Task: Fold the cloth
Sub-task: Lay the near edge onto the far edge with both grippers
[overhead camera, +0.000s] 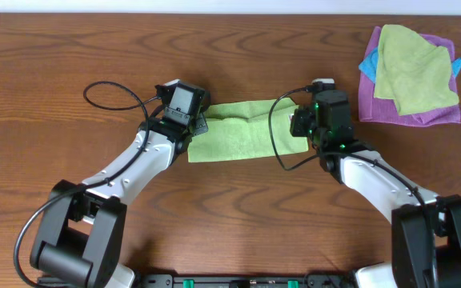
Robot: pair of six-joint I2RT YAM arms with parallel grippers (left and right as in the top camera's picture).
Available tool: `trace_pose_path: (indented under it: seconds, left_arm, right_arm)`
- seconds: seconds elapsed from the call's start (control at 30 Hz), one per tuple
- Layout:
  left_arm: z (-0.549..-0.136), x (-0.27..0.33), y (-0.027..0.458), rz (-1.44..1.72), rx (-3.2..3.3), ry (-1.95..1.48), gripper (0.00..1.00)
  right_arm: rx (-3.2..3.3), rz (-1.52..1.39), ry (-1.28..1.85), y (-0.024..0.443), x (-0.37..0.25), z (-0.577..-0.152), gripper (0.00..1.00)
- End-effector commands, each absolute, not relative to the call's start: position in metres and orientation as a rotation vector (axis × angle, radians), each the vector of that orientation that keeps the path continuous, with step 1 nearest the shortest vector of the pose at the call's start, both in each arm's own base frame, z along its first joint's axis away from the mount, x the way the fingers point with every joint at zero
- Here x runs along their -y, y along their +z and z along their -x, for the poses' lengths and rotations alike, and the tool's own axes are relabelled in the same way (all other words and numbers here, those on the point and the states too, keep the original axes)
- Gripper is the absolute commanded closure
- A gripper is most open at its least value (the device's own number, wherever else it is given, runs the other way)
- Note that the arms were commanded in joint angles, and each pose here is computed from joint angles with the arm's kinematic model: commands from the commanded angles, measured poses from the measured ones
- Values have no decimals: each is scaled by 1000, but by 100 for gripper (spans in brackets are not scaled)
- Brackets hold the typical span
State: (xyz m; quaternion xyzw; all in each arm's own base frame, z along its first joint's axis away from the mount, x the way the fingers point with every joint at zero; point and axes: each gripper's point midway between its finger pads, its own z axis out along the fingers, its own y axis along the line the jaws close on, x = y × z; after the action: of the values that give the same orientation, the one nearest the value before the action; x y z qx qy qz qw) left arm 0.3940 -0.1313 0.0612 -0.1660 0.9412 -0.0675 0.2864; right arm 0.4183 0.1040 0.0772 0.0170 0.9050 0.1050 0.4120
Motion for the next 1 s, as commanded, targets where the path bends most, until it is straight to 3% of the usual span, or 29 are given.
trace_pose_path:
  seconds: [0.0, 0.33, 0.4, 0.63, 0.7, 0.73, 0.77, 0.83, 0.87, 0.97]
  left_arm:
    - [-399, 125, 54, 438, -2528, -144, 94]
    - [-410, 122, 58, 454, -2478, -145, 94]
    - [-410, 122, 59, 454, -2476, -144, 94]
    - [-411, 118, 60, 462, -2462, -115, 94]
    - [-412, 118, 60, 463, -2459, -116, 92]
    - [-413, 118, 61, 463, -2456, -118, 86]
    - [-413, 118, 61, 463, -2453, -120, 71]
    - [-415, 116, 63, 469, -2436, -103, 19]
    - [-416, 114, 64, 473, -2428, -91, 5]
    - [-419, 112, 66, 478, -2409, -79, 5]
  right_arm:
    - [-2262, -19, 269, 80, -109, -425, 99]
    - [-2252, -25, 258, 73, -109, -431, 99]
    - [-2254, -25, 257, 72, -109, -431, 95]
    - [-2238, -45, 218, 74, -103, -434, 98]
    - [-2233, -46, 218, 74, -103, -435, 98]
    - [-2229, -50, 212, 75, -102, -436, 97]
    - [-2225, -57, 199, 76, -100, -436, 86]
    - [-2214, -73, 168, 77, -95, -438, 26]
    - [-2208, -83, 151, 78, -93, -439, 1]
    - [-2191, -84, 145, 81, -92, -442, 1]
